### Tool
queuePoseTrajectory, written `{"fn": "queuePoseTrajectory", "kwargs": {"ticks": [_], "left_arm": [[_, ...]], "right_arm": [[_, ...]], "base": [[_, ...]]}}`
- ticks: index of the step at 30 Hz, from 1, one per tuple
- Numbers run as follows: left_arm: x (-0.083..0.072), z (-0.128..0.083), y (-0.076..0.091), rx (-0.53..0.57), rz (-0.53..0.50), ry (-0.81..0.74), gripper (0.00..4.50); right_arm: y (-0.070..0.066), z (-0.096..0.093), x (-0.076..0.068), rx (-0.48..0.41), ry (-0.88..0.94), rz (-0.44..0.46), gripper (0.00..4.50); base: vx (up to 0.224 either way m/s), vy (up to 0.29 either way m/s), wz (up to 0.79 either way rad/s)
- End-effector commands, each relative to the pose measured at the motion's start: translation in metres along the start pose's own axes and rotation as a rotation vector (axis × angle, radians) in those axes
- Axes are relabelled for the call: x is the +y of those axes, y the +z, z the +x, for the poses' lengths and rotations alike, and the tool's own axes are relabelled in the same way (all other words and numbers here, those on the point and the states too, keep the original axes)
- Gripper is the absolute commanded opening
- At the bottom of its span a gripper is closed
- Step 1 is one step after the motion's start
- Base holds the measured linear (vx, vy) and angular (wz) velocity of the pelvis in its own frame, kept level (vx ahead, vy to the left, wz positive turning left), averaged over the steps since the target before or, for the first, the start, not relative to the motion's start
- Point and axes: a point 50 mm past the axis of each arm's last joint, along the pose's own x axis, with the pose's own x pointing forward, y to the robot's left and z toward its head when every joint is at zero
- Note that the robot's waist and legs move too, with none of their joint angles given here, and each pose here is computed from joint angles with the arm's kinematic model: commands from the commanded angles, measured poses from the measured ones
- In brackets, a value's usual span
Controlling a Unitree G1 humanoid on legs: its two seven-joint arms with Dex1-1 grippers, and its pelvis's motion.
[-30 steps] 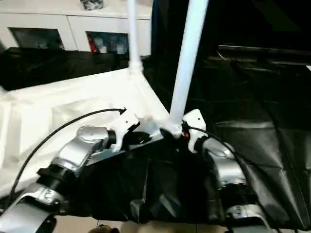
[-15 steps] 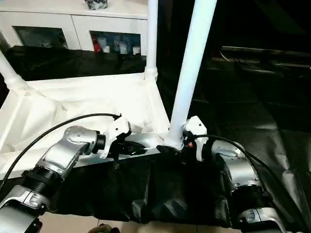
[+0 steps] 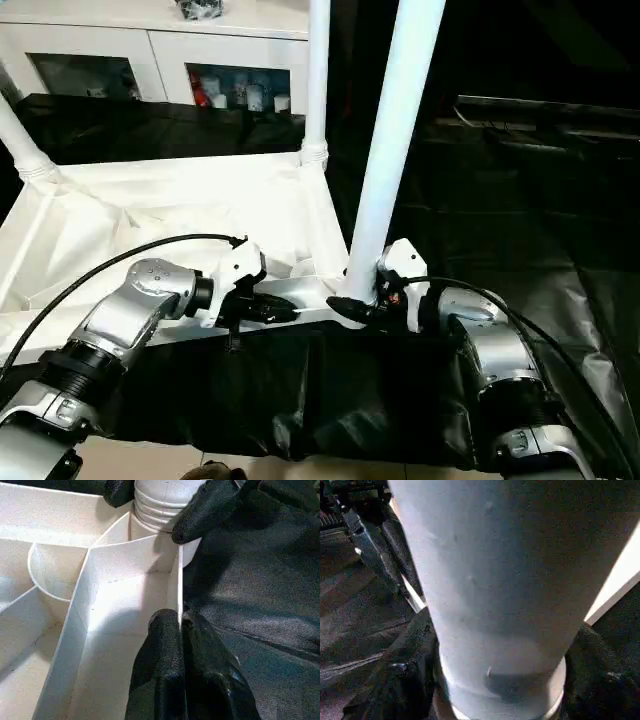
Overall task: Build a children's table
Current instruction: Rotate leg to tighten
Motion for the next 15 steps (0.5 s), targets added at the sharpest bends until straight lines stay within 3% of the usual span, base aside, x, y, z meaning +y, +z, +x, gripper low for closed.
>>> {"fn": "queuePoseTrajectory", "kwargs": {"ticks": [1,4,8,15], "left_arm": [[-0.002,0.006,0.007,-0.004,0.018,-0.017,0.00],[0.001,0.007,0.008,-0.005,0.011,0.016,0.00],[0.012,0.016,0.015,-0.024,-0.017,0.167,0.00],[0.021,0.040,0.033,-0.089,-0.098,0.380,0.00]], "right_arm": [[-0.003,0.007,0.004,0.025,0.010,-0.009,2.77],[-0.004,0.010,0.004,0.021,-0.028,-0.008,2.73],[-0.007,0.026,-0.001,-0.001,-0.241,0.064,2.72],[0.005,0.057,0.004,-0.048,-0.512,0.227,2.72]], "base": [[0.000,0.000,0.00],[0.000,0.000,0.00],[0.000,0.000,0.00],[0.000,0.000,0.00]]}}
